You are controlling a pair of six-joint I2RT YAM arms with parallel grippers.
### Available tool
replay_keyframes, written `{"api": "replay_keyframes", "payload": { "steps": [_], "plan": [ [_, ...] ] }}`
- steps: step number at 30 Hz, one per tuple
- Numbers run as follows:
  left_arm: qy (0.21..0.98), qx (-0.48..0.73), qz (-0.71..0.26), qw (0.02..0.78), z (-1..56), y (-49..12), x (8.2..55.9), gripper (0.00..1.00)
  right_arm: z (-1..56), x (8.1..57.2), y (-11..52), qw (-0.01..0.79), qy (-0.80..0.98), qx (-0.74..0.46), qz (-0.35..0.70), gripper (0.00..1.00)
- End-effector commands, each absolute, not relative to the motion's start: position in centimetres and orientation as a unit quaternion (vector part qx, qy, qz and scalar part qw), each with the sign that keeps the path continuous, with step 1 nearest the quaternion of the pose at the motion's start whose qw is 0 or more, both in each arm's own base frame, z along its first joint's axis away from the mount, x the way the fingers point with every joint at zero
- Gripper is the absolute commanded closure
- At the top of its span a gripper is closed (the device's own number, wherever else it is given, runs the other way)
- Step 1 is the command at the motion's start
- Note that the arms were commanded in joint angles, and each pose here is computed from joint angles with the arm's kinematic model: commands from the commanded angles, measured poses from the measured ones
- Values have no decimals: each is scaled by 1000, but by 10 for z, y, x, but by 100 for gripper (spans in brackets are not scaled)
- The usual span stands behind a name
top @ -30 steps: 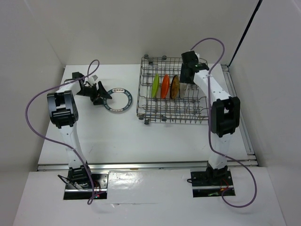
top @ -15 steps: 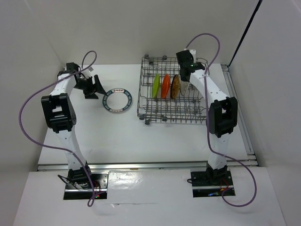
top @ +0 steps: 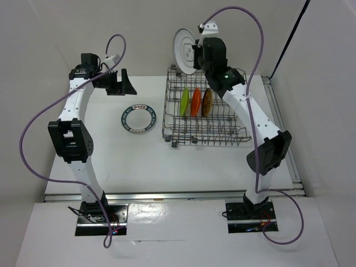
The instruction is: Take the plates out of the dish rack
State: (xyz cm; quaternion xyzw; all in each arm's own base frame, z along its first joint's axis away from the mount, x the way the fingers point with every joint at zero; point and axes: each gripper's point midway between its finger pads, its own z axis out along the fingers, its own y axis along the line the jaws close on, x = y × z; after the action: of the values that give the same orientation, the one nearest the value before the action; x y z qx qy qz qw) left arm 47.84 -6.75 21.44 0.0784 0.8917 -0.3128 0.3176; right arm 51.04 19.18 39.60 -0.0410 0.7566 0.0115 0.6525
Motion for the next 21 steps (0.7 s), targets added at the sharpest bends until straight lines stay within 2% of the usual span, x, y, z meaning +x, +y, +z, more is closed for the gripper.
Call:
{"api": "replay_keyframes", "payload": {
  "steps": [1,7,12,18,21],
  "plan": [
    [852,127,-368,350,259,-86,467,2,390,513,274,624,741,-118,219,100],
    [828,143,-406,360,272,-97,460,4,362,505,336,543,731,-159,381,100],
    [835,137,-396,358,258,-94,461,4,338,472,365,437,688,-215,538,100],
    [851,122,-379,342,238,-89,462,7,315,457,376,377,674,-232,591,100],
    [843,133,-402,331,238,-95,455,33,296,454,379,345,680,-224,606,100]
  ]
}}
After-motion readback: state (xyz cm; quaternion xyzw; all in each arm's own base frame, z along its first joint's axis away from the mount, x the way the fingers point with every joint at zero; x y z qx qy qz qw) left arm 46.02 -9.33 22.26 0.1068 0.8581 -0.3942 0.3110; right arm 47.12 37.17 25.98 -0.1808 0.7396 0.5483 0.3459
